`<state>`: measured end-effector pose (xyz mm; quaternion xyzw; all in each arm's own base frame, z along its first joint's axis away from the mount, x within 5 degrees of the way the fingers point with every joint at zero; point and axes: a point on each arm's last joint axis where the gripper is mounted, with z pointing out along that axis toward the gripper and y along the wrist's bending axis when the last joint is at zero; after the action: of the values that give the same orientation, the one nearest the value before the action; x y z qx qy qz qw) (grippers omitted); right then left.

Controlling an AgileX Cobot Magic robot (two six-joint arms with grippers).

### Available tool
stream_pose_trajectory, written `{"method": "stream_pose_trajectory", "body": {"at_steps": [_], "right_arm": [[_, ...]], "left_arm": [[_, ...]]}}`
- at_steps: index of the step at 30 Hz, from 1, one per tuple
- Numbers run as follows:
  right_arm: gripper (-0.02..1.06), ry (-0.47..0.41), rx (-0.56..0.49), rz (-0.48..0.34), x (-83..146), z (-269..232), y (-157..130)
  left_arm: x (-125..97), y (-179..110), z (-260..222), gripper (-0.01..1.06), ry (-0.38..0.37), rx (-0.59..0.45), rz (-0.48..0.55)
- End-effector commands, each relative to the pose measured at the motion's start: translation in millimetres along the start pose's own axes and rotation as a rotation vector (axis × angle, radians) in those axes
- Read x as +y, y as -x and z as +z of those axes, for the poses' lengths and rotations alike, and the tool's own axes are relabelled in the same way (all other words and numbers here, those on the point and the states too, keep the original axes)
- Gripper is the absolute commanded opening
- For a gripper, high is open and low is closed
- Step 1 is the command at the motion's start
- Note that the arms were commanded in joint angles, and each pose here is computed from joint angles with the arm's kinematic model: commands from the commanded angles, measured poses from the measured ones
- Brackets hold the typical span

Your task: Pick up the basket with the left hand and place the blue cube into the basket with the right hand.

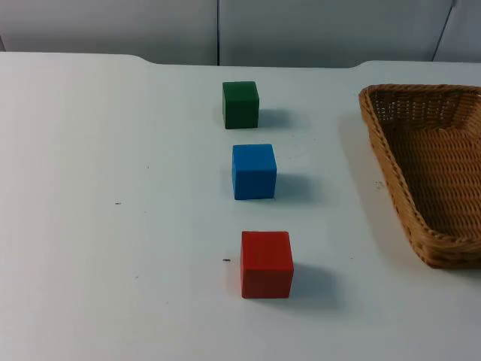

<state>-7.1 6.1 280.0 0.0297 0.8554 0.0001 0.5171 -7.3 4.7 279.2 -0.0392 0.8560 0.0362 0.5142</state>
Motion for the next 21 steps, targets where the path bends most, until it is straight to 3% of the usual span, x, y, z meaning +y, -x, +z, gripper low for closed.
{"method": "stream_pose_trajectory", "body": {"at_steps": [1,6,17,21], "right_arm": [[1.05,-0.013,-0.003,0.0,-0.6,1.7,-1.1],[1.05,-0.013,-0.003,0.0,-0.6,1.7,-1.1],[1.05,-0.013,-0.003,0.0,-0.6,1.7,-1.1],[1.05,-0.013,-0.003,0.0,-0.6,1.7,-1.1]], "left_arm": [[-1.4,-0.2,0.0,1.0,-0.016,-0.009,-0.007],[-6.7,3.6,-3.5,1.0,-0.076,-0.034,-0.04],[-9.2,48.5,-4.3,1.0,-0.104,-0.084,-0.026],[-14.6,75.8,8.1,1.0,-0.154,-0.08,-0.035]]}}
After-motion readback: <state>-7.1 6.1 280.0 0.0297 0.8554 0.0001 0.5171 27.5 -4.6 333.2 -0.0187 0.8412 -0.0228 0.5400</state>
